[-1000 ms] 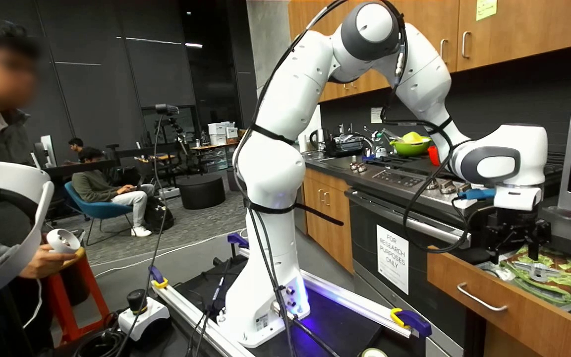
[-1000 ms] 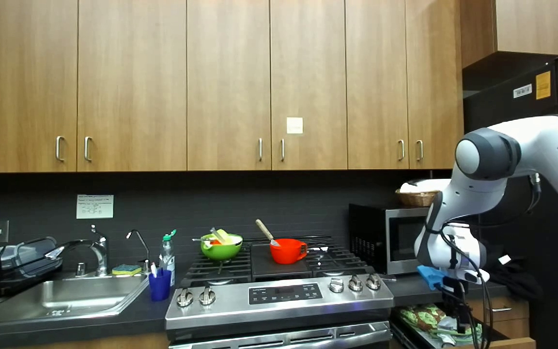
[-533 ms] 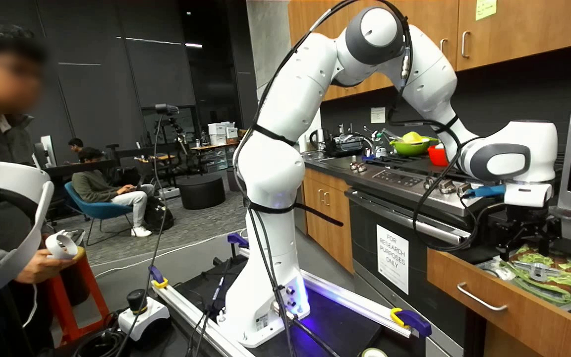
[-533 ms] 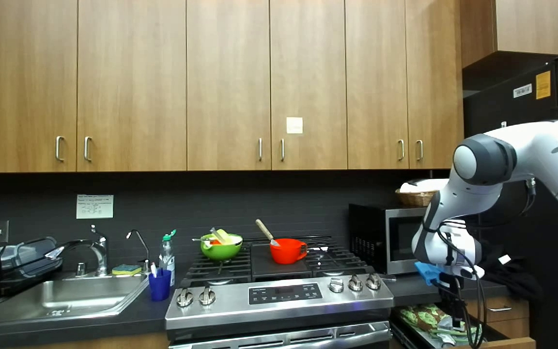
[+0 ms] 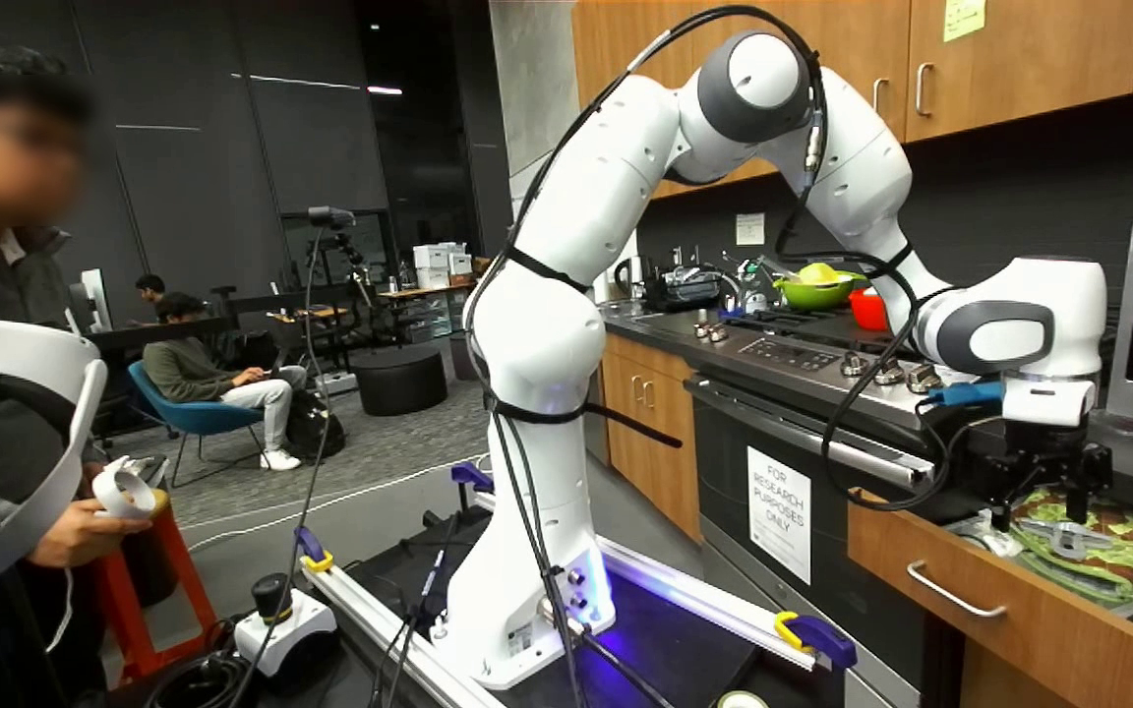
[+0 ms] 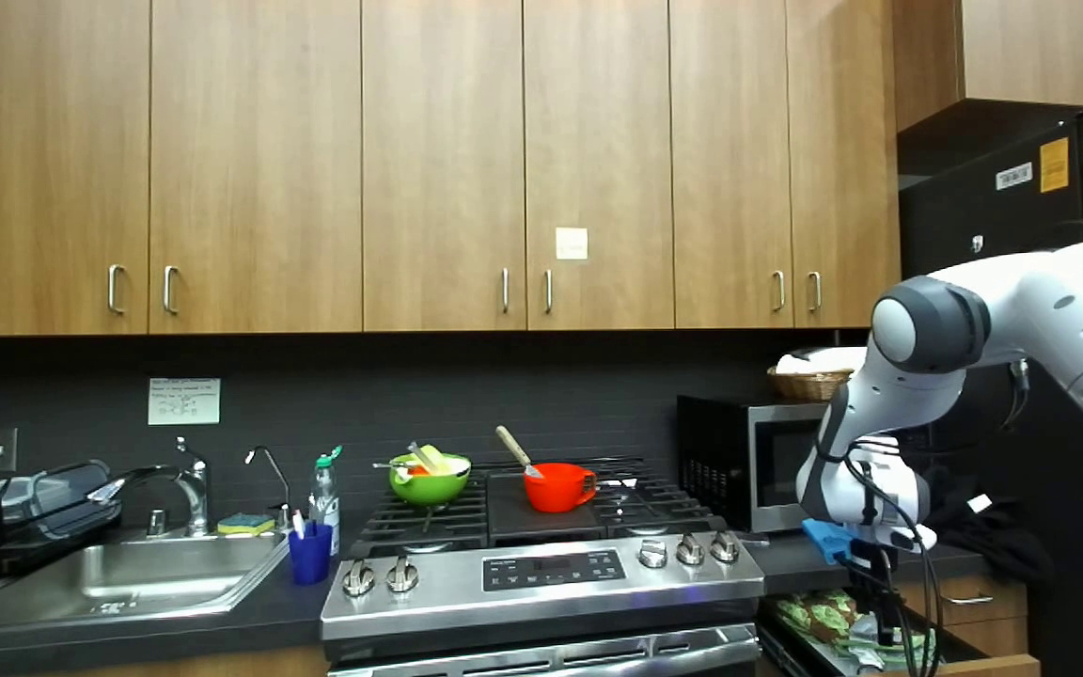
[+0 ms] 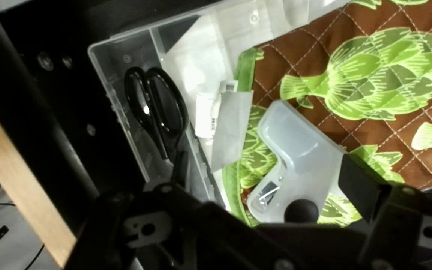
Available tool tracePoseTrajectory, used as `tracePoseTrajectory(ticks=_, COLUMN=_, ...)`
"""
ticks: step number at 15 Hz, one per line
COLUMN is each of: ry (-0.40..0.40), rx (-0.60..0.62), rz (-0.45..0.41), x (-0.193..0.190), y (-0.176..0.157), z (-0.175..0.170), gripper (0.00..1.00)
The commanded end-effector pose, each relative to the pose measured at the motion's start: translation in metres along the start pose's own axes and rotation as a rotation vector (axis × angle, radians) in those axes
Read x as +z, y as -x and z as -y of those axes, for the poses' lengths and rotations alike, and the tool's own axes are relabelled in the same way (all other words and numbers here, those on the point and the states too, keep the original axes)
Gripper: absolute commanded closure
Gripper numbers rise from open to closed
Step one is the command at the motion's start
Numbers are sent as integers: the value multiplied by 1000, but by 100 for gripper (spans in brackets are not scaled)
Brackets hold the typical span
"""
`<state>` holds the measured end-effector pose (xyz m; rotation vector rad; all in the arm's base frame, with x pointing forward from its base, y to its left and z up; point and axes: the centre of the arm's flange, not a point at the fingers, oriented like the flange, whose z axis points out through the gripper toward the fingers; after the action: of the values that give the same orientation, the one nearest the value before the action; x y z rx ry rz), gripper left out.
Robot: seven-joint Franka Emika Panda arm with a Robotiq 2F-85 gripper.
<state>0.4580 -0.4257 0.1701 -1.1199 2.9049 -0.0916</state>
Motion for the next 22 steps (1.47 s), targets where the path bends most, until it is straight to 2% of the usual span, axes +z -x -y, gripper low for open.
tracePoseTrajectory(ticks=1, ry=3, rx=-3, rz=16, x=5, y=-1, z=9, gripper=0)
tracePoseTrajectory(ticks=12, ry=7, rx=-24, rz=18, x=14, y=6, z=11, gripper=0)
tracePoseTrajectory(ticks=13, ry=7, rx=-27, rz=19, x=15, y=6, z=11, gripper=16)
tracePoseTrajectory(ticks=14, ry=5, rx=-31, rz=21, x=15, y=7, z=10, gripper=26)
tracePoseTrajectory(ticks=15, ry=6, rx=-36, rz=22, x=15, y=7, z=10, gripper=31)
tracePoseTrajectory(ticks=22, ry=-4, rx=-68, rz=31, x=13, y=6, z=7, gripper=83)
